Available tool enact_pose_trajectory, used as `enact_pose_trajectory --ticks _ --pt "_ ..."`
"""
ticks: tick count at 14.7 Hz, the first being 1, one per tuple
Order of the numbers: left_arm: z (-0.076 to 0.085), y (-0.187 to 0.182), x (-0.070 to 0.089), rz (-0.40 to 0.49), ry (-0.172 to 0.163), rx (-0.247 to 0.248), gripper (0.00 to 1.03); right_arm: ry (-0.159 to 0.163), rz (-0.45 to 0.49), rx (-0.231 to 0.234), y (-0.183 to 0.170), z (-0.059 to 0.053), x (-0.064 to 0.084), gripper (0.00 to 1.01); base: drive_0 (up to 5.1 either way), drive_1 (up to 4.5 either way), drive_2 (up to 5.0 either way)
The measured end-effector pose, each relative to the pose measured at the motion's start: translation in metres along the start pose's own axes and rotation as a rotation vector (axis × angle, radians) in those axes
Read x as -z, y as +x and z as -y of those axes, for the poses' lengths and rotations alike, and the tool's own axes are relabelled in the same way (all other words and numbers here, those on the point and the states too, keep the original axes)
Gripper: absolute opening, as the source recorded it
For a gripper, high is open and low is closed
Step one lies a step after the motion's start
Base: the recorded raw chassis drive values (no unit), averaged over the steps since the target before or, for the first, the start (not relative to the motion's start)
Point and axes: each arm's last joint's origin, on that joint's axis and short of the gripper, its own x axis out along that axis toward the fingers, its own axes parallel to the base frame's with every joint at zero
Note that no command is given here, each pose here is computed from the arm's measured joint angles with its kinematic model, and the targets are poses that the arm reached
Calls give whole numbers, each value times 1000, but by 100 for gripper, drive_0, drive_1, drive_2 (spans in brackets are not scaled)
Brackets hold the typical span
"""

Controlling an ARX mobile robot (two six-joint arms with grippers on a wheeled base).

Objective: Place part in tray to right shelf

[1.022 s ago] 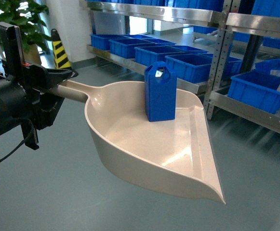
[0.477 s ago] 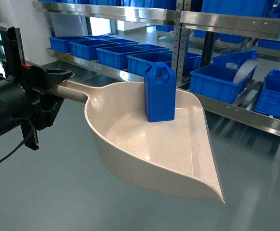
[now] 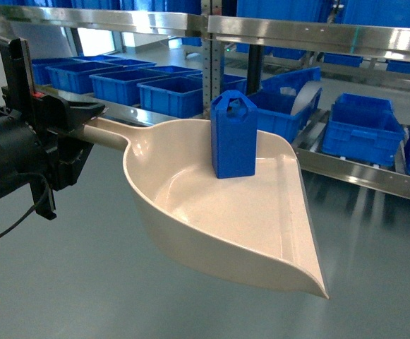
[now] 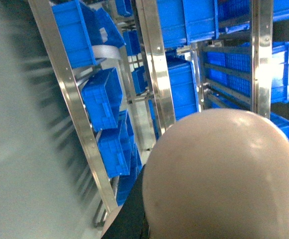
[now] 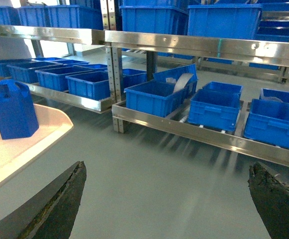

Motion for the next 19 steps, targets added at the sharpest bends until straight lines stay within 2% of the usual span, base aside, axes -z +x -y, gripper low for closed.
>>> enact_pose_trajectory --ticks 19 --pt "0 0 0 -2 0 0 15 0 0 0 0 0 0 98 -165 -165 -165"
